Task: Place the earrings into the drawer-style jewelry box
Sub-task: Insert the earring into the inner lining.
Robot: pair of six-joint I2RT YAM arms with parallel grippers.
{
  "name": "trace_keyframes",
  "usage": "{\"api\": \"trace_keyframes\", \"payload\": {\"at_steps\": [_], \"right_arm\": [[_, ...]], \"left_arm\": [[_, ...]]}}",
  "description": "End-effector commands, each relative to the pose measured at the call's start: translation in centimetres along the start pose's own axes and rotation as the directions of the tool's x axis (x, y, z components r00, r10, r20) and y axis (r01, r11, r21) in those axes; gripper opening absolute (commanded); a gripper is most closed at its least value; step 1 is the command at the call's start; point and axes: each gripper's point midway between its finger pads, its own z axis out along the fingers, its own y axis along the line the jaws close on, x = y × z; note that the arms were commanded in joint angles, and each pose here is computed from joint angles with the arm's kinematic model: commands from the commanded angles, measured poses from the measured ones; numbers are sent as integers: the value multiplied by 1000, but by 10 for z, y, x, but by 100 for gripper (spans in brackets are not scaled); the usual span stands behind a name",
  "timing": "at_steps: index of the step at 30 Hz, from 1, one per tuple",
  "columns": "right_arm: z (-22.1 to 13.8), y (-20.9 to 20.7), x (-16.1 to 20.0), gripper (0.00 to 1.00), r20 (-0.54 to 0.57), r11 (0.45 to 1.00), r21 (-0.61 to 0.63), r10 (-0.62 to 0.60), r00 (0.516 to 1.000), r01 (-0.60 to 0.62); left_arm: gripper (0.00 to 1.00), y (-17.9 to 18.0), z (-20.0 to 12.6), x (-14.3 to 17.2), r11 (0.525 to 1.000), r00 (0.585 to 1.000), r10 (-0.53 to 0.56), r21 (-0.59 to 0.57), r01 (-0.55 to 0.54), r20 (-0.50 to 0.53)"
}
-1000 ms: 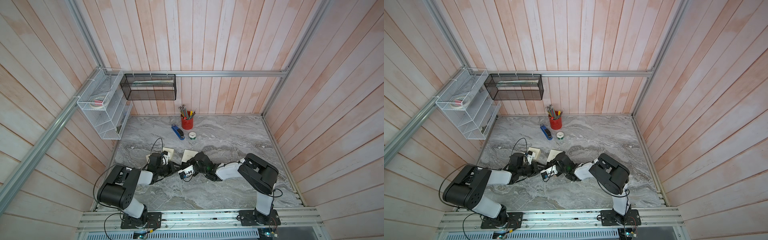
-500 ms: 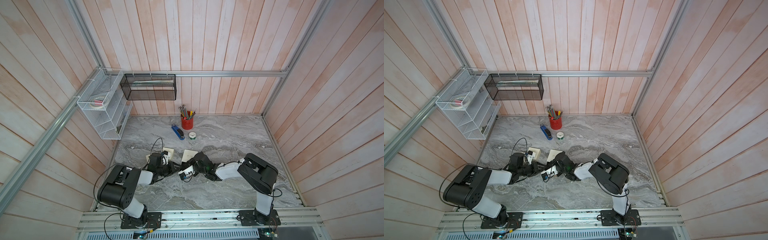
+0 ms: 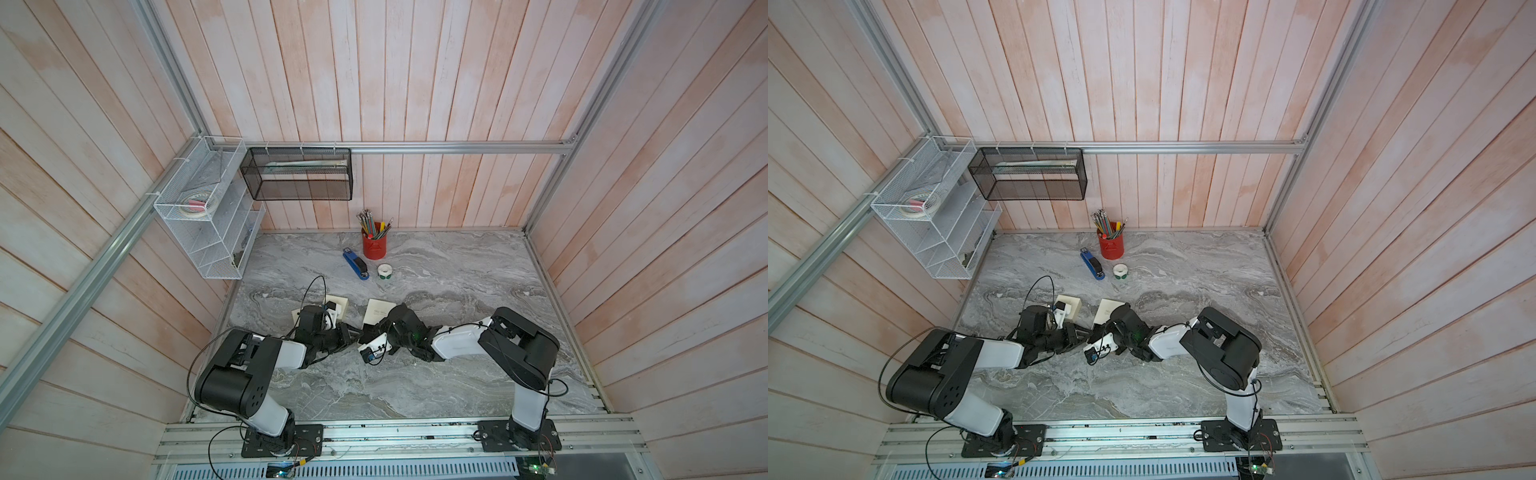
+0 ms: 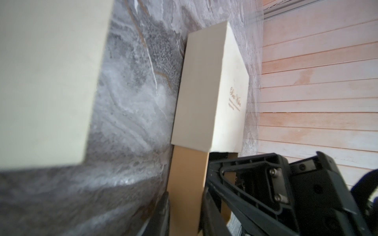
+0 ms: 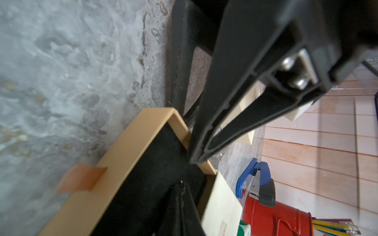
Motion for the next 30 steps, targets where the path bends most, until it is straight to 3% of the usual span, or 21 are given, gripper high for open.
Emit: {"api": "trace_keyframes", "payload": {"at_steps": [1, 10, 17, 30], "right_arm": [[-5, 26, 0, 0, 8, 994, -112, 19, 1000, -18], [-3, 28, 1, 0, 8, 988, -145, 50, 999, -49], [-7, 11, -1, 14, 17, 988, -109, 115, 993, -112], [-26, -29, -5, 20, 68, 979, -11, 205, 976, -205]], "left_arm": [[27, 11, 2, 2, 999, 1000, -9, -43, 9, -11], [27, 7, 1, 0, 1000, 1000, -3, -29, 2, -6], [28, 3, 0, -2, 1000, 1000, 5, -23, -5, -2], [33, -1, -1, -5, 1000, 1000, 18, -17, -18, 4]]}}
